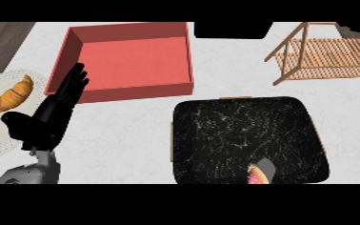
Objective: Pick the pear from the tray and place it in the tiered shelf
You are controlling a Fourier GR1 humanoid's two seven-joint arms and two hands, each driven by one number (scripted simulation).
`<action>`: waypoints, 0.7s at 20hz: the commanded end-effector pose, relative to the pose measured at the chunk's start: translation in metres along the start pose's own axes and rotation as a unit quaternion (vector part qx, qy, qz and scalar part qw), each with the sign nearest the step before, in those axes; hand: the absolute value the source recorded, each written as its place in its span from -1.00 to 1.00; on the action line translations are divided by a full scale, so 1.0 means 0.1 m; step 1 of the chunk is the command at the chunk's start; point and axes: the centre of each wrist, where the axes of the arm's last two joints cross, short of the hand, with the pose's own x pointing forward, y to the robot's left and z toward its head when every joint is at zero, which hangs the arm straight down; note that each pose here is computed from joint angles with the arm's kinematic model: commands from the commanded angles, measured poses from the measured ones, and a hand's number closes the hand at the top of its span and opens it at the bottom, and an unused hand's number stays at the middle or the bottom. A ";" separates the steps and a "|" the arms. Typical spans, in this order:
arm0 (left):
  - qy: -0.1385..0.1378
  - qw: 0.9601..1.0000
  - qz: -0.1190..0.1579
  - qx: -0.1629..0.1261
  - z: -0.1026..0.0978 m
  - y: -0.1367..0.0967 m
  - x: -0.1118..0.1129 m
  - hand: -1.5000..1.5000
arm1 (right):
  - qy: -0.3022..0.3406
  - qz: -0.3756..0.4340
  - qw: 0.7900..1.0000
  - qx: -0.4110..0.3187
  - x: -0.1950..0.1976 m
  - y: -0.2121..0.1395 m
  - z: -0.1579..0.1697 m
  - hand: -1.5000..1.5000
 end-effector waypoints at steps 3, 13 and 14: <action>0.000 1.000 -0.010 0.004 -0.04 0.07 0.05 0.00 | 0.061 0.008 0.998 0.003 -0.33 0.18 0.09 1.00; -0.010 1.000 -0.009 -0.001 -0.02 0.07 0.04 0.00 | 0.166 0.333 0.926 0.063 -0.77 -0.11 0.47 -1.00; -0.004 1.000 -0.008 -0.001 0.02 0.13 0.04 0.00 | 0.171 0.315 0.931 0.072 -0.73 -0.12 0.42 -1.00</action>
